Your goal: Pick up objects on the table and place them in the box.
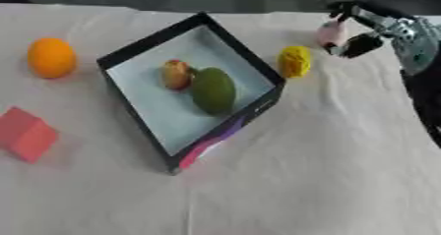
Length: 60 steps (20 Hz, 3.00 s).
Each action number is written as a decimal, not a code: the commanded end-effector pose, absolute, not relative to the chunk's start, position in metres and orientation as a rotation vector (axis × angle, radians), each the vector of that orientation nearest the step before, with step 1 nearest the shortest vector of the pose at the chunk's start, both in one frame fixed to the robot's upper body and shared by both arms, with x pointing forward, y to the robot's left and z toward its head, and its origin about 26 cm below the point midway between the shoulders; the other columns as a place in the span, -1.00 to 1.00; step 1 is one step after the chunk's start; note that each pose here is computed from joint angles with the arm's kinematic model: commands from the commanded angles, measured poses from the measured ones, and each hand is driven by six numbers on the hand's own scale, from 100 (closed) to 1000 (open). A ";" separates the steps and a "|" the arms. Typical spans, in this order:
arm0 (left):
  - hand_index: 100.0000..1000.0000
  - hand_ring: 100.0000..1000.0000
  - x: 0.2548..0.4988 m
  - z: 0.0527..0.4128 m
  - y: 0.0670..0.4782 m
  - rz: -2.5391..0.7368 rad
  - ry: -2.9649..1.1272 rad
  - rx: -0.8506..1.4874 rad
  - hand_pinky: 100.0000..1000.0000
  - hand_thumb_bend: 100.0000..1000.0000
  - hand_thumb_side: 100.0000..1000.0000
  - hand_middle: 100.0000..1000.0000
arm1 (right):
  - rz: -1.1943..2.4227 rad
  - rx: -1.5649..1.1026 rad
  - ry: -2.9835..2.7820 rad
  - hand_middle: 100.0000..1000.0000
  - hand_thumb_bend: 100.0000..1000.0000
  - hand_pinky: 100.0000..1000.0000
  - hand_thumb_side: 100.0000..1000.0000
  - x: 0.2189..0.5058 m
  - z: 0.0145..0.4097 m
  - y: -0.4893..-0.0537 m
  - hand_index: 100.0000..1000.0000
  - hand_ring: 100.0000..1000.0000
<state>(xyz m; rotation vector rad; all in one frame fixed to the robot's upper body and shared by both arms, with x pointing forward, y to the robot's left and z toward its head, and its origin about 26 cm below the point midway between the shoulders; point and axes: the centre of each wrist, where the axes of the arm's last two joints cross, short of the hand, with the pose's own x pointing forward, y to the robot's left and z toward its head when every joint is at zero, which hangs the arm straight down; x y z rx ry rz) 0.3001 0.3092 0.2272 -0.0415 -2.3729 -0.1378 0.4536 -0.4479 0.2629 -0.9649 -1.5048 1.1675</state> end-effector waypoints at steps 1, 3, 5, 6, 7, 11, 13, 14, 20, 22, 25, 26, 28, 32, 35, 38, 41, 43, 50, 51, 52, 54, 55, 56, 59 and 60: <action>0.61 0.53 0.298 0.236 0.307 -0.168 -2.406 -0.046 0.78 -1.00 0.22 0.42 | 1.131 -1.056 -1.508 0.67 -0.51 0.93 -0.83 0.444 0.288 -0.465 0.92 0.70; 0.61 0.53 0.298 0.238 0.306 -0.172 -2.409 -0.050 0.78 -1.00 0.22 0.42 | 1.117 -1.072 -1.504 0.67 -0.50 0.92 -0.81 0.442 0.288 -0.467 0.92 0.71; 0.62 0.53 0.299 0.238 0.306 -0.177 -2.411 -0.053 0.78 -1.00 0.22 0.42 | 1.103 -1.088 -1.503 0.67 -0.52 0.92 -0.80 0.442 0.289 -0.469 0.92 0.70; 0.62 0.53 0.299 0.238 0.306 -0.180 -2.411 -0.053 0.78 -1.00 0.22 0.42 | 1.097 -1.095 -1.504 0.66 -0.52 0.92 -0.80 0.441 0.289 -0.469 0.91 0.70; 0.62 0.53 0.299 0.238 0.306 -0.183 -2.411 -0.053 0.78 -1.00 0.22 0.42 | 1.091 -1.102 -1.509 0.66 -0.52 0.92 -0.80 0.441 0.290 -0.470 0.91 0.70; 0.62 0.54 0.299 0.239 0.305 -0.191 -2.415 -0.055 0.78 -1.00 0.22 0.42 | 1.061 -1.126 -1.548 0.66 -0.53 0.92 -0.86 0.440 0.297 -0.469 0.90 0.69; 0.62 0.54 0.299 0.239 0.305 -0.195 -2.415 -0.055 0.78 -1.00 0.23 0.42 | 1.034 -1.141 -1.577 0.65 -0.54 0.92 -0.91 0.438 0.303 -0.470 0.90 0.69; 0.62 0.55 0.299 0.239 0.305 -0.197 -2.415 -0.055 0.78 -1.00 0.23 0.42 | 1.021 -1.146 -1.589 0.65 -0.55 0.92 -0.92 0.438 0.305 -0.470 0.91 0.69; 0.62 0.56 0.299 0.239 0.304 -0.207 -2.418 -0.055 0.78 -1.00 0.23 0.42 | 0.961 -1.163 -1.599 0.66 -0.58 0.93 -0.92 0.433 0.316 -0.475 0.92 0.70; 0.62 0.56 0.300 0.240 0.304 -0.207 -2.422 -0.060 0.78 -1.00 0.23 0.42 | 0.958 -1.170 -1.577 0.67 -0.55 0.92 -0.87 0.433 0.313 -0.477 0.92 0.70; 0.62 0.56 0.300 0.242 0.303 -0.212 -2.427 -0.069 0.78 -1.00 0.24 0.42 | 0.953 -1.190 -1.544 0.67 -0.54 0.92 -0.83 0.431 0.310 -0.481 0.92 0.71; 0.62 0.56 0.300 0.243 0.302 -0.214 -2.429 -0.072 0.78 -1.00 0.24 0.42 | 0.948 -1.196 -1.533 0.67 -0.54 0.92 -0.81 0.430 0.309 -0.483 0.92 0.71; 0.62 0.56 0.301 0.244 0.302 -0.216 -2.433 -0.076 0.78 -1.00 0.24 0.42 | 0.941 -1.201 -1.506 0.68 -0.56 0.92 -0.79 0.430 0.305 -0.486 0.92 0.72; 0.63 0.56 0.301 0.246 0.301 -0.220 -2.440 -0.083 0.78 -1.00 0.23 0.42 | 0.940 -1.191 -1.459 0.67 -0.59 0.92 -0.78 0.429 0.298 -0.491 0.93 0.72; 0.63 0.56 0.301 0.246 0.300 -0.224 -2.441 -0.087 0.78 -1.00 0.23 0.42 | 0.941 -1.181 -1.442 0.66 -0.60 0.92 -0.76 0.429 0.295 -0.492 0.92 0.71; 0.63 0.56 0.301 0.246 0.300 -0.230 -2.442 -0.091 0.78 -1.00 0.23 0.42 | 0.930 -1.186 -1.430 0.65 -0.61 0.91 -0.74 0.428 0.294 -0.494 0.92 0.71; 0.63 0.56 0.301 0.246 0.300 -0.235 -2.442 -0.093 0.78 -1.00 0.23 0.42 | 0.916 -1.203 -1.407 0.61 -0.61 0.89 -0.69 0.427 0.292 -0.496 0.91 0.70; 0.63 0.56 0.301 0.246 0.300 -0.239 -2.441 -0.093 0.78 -1.00 0.23 0.42 | 0.912 -1.212 -1.390 0.58 -0.64 0.87 -0.67 0.427 0.292 -0.498 0.90 0.68; 0.63 0.57 0.301 0.245 0.298 -0.260 -2.436 -0.103 0.78 -1.00 0.23 0.42 | 0.867 -1.212 -1.413 0.37 -0.87 0.74 -0.74 0.427 0.291 -0.497 0.76 0.53; 0.63 0.57 0.301 0.245 0.298 -0.262 -2.436 -0.104 0.78 -1.00 0.23 0.42 | 0.863 -1.210 -1.420 0.34 -0.87 0.72 -0.76 0.427 0.290 -0.497 0.73 0.51; 0.63 0.57 0.301 0.245 0.298 -0.261 -2.437 -0.105 0.78 -1.00 0.23 0.42 | 0.859 -1.211 -1.428 0.31 -0.86 0.72 -0.76 0.427 0.291 -0.497 0.70 0.49; 0.64 0.57 0.301 0.246 0.298 -0.258 -2.439 -0.105 0.78 -1.00 0.23 0.43 | 0.852 -1.214 -1.444 0.23 -0.84 0.68 -0.78 0.427 0.290 -0.497 0.64 0.43; 0.64 0.57 0.301 0.246 0.298 -0.256 -2.440 -0.106 0.78 -1.00 0.23 0.43 | 0.848 -1.218 -1.450 0.23 -0.83 0.68 -0.78 0.427 0.290 -0.497 0.63 0.43; 0.64 0.57 0.301 0.246 0.299 -0.255 -2.441 -0.106 0.78 -1.00 0.23 0.43 | 0.844 -1.222 -1.456 0.18 -0.80 0.65 -0.80 0.427 0.290 -0.497 0.60 0.39; 0.64 0.57 0.302 0.247 0.298 -0.255 -2.442 -0.110 0.78 -1.00 0.23 0.43 | 0.834 -1.229 -1.479 0.14 -0.73 0.61 -0.77 0.426 0.289 -0.498 0.56 0.33; 0.64 0.57 0.302 0.247 0.298 -0.255 -2.442 -0.112 0.78 -1.00 0.22 0.43 | 0.830 -1.233 -1.484 0.13 -0.72 0.61 -0.77 0.426 0.289 -0.498 0.56 0.32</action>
